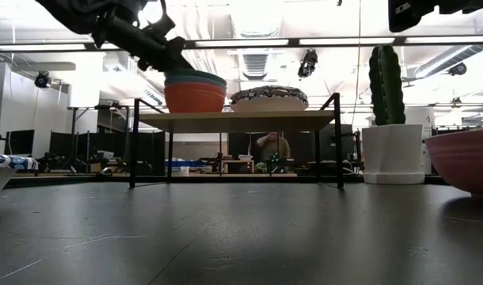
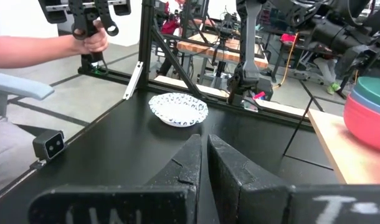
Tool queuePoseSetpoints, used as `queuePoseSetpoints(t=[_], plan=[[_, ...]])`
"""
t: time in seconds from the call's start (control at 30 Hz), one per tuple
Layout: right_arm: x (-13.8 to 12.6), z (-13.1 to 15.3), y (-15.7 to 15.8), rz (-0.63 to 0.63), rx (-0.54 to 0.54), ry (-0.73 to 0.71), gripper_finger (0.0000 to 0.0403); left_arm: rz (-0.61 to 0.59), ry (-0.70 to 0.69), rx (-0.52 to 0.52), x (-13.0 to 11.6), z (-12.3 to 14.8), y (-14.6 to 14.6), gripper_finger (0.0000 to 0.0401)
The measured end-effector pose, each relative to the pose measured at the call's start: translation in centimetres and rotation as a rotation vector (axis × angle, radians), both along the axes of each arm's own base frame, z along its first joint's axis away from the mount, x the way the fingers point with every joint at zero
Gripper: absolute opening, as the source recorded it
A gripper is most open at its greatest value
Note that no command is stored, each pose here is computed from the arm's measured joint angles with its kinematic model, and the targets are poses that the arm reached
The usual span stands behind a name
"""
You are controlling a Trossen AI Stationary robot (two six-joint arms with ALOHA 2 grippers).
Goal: Place and stack bowls onto a shelf
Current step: Stack the green bowl on top of the blue bowl on the shelf, then stack the pink bowl on top of the green bowl on the shelf
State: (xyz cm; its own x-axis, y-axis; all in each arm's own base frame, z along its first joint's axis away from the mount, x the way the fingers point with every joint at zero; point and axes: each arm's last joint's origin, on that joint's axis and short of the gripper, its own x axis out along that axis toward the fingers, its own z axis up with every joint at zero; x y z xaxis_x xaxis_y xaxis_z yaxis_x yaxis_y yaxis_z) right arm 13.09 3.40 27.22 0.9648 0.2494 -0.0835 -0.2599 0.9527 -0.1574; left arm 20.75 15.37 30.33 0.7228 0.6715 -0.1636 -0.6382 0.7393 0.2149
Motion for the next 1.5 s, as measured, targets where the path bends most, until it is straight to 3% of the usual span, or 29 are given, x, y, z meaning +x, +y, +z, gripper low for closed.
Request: queuePoseSetpoints(t=[0.27, 0.47, 0.7, 0.93, 1.07, 1.33, 1.5], plan=[[0.0, 0.0, 0.0, 0.000, -0.001, 0.000, 0.0018, 0.014, 0.002, -0.034, 0.2, -0.6, 0.2, 0.0079], [0.0, 0.0, 0.0, 0.001, -0.002, -0.001, 0.0018, 0.002, -0.046, -0.023, 0.0, 0.3, -0.1, 0.0079], [0.0, 0.0, 0.0, -0.006, -0.002, -0.001, 0.0018, -0.254, -0.203, -0.118, 0.8, 2.8, -2.2, 0.0079], [0.0, 0.0, -0.2, -0.084, 0.017, 0.004, 0.0018, -0.504, -0.207, -0.232, 3.7, 2.4, -8.3, 0.0078], [0.0, 0.0, -0.3, -0.092, 0.030, 0.005, 0.0018, -0.573, -0.152, -0.271, 5.5, 1.3, -13.1, 0.0078], [0.5, 0.2, -0.5, -0.223, 0.128, 0.031, 0.0018, -0.681, 0.151, -0.295, 6.9, -3.3, -20.7, 0.0078], [1.7, 0.3, -0.4, -0.331, 0.173, 0.217, 0.0018, -0.739, 0.250, -0.290, 7.2, -5.0, -22.8, 0.0077]])
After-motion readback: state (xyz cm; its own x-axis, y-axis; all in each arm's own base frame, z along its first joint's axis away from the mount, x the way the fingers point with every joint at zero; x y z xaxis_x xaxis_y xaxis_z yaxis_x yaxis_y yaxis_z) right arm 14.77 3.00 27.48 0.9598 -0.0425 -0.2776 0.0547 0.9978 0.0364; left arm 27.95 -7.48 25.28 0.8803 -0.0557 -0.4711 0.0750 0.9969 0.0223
